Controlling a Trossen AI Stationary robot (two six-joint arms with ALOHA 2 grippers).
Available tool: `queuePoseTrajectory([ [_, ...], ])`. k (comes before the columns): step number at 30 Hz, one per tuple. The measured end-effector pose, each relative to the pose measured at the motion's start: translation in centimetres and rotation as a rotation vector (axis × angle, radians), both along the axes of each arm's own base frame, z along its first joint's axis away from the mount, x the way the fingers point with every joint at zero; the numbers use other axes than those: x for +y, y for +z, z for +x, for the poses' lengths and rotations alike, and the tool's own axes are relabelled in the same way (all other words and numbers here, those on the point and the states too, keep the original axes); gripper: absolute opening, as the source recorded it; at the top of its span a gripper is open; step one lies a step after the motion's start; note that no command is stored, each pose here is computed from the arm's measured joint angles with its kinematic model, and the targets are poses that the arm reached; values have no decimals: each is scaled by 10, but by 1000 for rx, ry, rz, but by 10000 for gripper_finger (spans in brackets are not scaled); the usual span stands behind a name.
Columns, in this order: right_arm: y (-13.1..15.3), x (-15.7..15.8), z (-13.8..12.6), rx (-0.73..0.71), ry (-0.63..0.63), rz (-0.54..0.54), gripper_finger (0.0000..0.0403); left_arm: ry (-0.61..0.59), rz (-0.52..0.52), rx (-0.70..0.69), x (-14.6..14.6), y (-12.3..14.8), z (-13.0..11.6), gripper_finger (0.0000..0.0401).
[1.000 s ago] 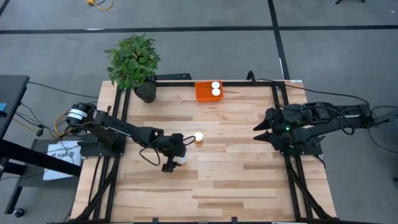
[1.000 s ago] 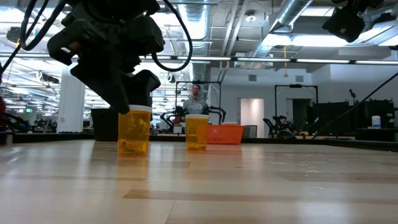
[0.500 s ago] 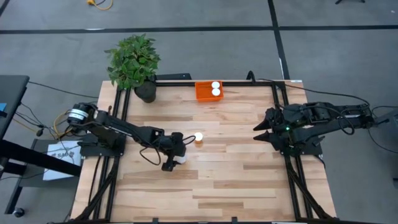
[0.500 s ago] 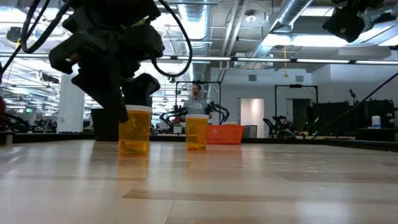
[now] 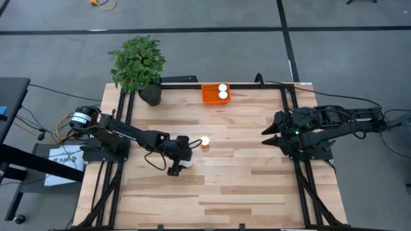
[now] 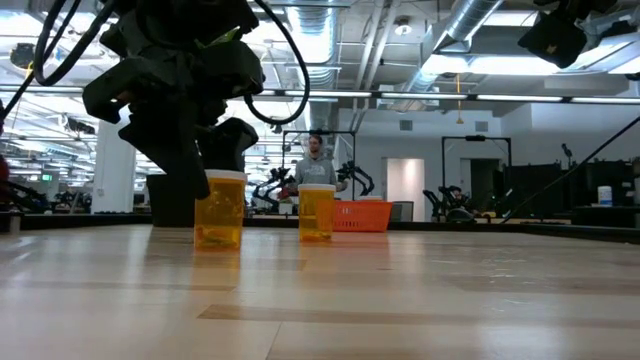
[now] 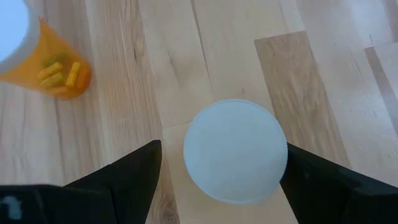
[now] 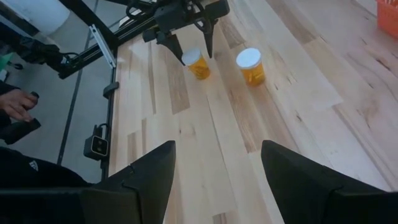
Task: Pick and place pill bottles into a basket
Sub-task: Put the orange pill bottle into the orange bin
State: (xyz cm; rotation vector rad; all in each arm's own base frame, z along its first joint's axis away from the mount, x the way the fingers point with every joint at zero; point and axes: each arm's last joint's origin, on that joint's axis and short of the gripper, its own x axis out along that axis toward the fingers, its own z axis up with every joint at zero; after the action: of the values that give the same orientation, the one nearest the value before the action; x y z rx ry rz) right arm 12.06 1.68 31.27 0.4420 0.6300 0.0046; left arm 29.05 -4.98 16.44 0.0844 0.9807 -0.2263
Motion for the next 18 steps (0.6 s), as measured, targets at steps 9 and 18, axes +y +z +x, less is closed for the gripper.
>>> queuePoseTrajectory([
  [9, 0, 0, 0, 0, 0, 0, 232, 7, 1, 1, 0, 0, 0, 291],
  [18, 0, 0, 0, 0, 0, 0, 232, 8, -1, 1, 0, 0, 0, 212],
])
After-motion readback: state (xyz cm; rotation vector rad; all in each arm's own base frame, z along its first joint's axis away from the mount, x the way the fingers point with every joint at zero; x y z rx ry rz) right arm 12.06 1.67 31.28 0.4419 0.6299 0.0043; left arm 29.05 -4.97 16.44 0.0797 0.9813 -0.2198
